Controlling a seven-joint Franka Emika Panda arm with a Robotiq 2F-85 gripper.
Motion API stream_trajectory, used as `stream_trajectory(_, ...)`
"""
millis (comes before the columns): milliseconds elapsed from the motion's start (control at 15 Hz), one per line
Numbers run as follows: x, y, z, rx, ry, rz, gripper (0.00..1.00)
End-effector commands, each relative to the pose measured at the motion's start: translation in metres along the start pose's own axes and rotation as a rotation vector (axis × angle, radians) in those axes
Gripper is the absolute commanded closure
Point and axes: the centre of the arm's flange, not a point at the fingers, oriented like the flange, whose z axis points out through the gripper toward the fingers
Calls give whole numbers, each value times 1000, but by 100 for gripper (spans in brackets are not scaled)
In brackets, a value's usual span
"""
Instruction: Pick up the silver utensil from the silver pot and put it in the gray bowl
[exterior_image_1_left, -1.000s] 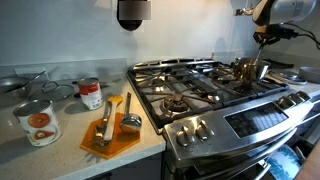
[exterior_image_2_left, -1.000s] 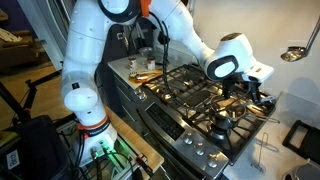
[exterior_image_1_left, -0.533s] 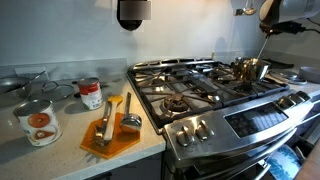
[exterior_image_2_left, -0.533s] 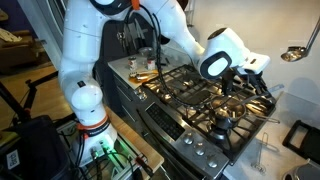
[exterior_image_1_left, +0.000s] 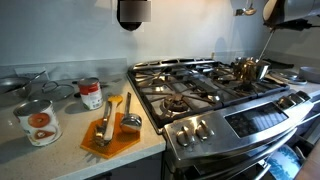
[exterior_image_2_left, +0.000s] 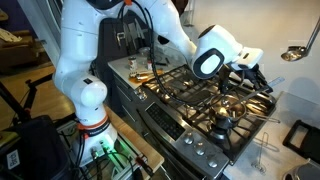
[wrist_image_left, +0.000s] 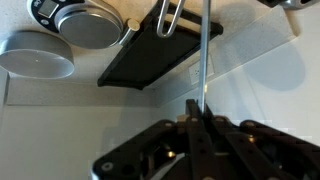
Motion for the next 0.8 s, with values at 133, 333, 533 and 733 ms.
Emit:
stream_trajectory(133, -17, -5, -7, -17, -70, 49, 99)
stream_trajectory(333, -24, -1, 6, -46, -148, 95, 99)
stream_trajectory(533, -28, 4, 16, -81, -174, 138, 99)
stream_trajectory(733, -27, 10, 18, -99, -145, 163, 99)
